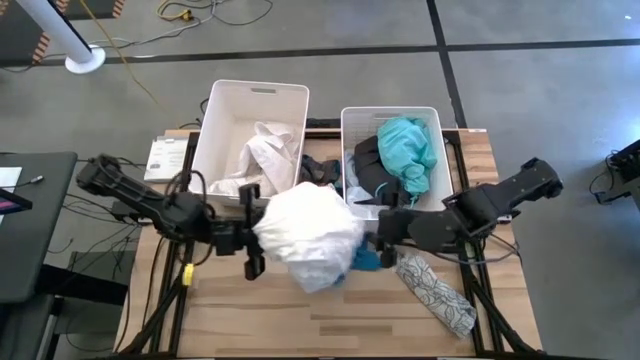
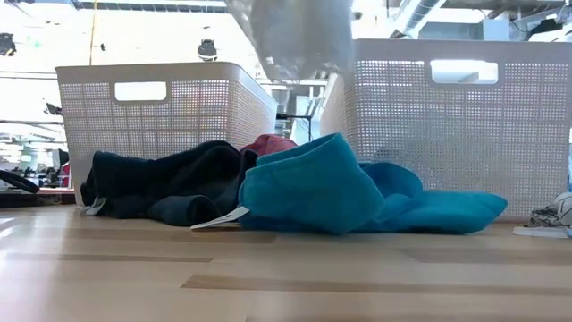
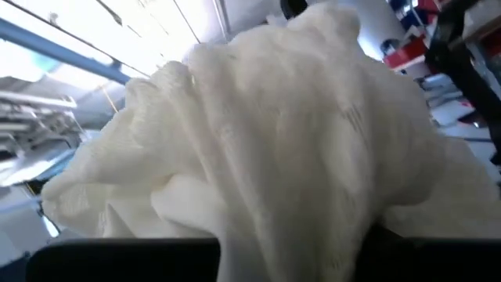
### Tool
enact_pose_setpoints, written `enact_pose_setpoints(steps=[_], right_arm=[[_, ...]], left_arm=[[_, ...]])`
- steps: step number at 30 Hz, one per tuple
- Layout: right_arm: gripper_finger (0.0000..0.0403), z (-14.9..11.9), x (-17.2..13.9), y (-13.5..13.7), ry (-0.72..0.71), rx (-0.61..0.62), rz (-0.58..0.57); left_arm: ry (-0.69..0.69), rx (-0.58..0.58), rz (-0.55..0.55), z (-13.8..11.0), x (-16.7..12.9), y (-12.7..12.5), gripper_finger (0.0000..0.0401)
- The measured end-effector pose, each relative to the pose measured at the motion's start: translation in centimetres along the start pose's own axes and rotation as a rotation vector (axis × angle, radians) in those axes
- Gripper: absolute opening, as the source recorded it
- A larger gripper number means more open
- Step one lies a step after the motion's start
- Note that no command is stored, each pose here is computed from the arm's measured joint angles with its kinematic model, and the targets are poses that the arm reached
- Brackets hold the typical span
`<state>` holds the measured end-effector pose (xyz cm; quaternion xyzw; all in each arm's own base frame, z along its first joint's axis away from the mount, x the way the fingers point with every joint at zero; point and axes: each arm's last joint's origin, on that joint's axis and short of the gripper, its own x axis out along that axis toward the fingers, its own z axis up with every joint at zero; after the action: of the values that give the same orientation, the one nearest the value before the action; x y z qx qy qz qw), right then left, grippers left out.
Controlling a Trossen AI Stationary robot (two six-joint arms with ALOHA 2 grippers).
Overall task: Sort clothes
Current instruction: Put the white dress into the left white laundry bin
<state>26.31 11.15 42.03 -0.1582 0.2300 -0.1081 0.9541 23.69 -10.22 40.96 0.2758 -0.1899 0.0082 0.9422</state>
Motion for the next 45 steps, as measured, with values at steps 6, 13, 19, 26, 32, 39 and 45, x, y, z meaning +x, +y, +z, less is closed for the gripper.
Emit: enact_pose_setpoints(steps=[6,13,19,26,32,39,45], right_arm=[[0.0285,-2.0,2.7,-0.6,0.065,0.087,-0.066],[0.0285,-3.7,5.8,-0.9,0.04,0.122,-0.032],[0.0285,-4.7,8.0,-1.0,-0.089,0.14,0.017],[0.0233,-5.3,10.0,-1.0,-0.192,0.159,0.148],[0.0054,-5.8,11.8,0.5,-0.194,0.114,0.254],[0.0012,-4.1,10.4,1.8,-0.325,0.037,0.296],[0.0003,-0.8,8.1,1.9,-0.454,-0.068,0.293]], left_arm=[[-0.048,0.016,0.009,1.7,-0.5,0.8,0.0059],[-0.065,0.035,0.01,2.9,-0.6,0.9,0.0059],[-0.06,0.043,0.013,2.9,-0.6,0.9,0.0059],[-0.033,0.06,0.033,2.8,-0.6,0.9,0.0059],[0.008,0.105,0.076,2.7,-0.5,1.1,0.0059],[0.193,0.246,0.216,2.2,-0.7,1.6,0.0059],[0.372,0.363,0.285,1.3,-0.8,2.4,0.0059]])
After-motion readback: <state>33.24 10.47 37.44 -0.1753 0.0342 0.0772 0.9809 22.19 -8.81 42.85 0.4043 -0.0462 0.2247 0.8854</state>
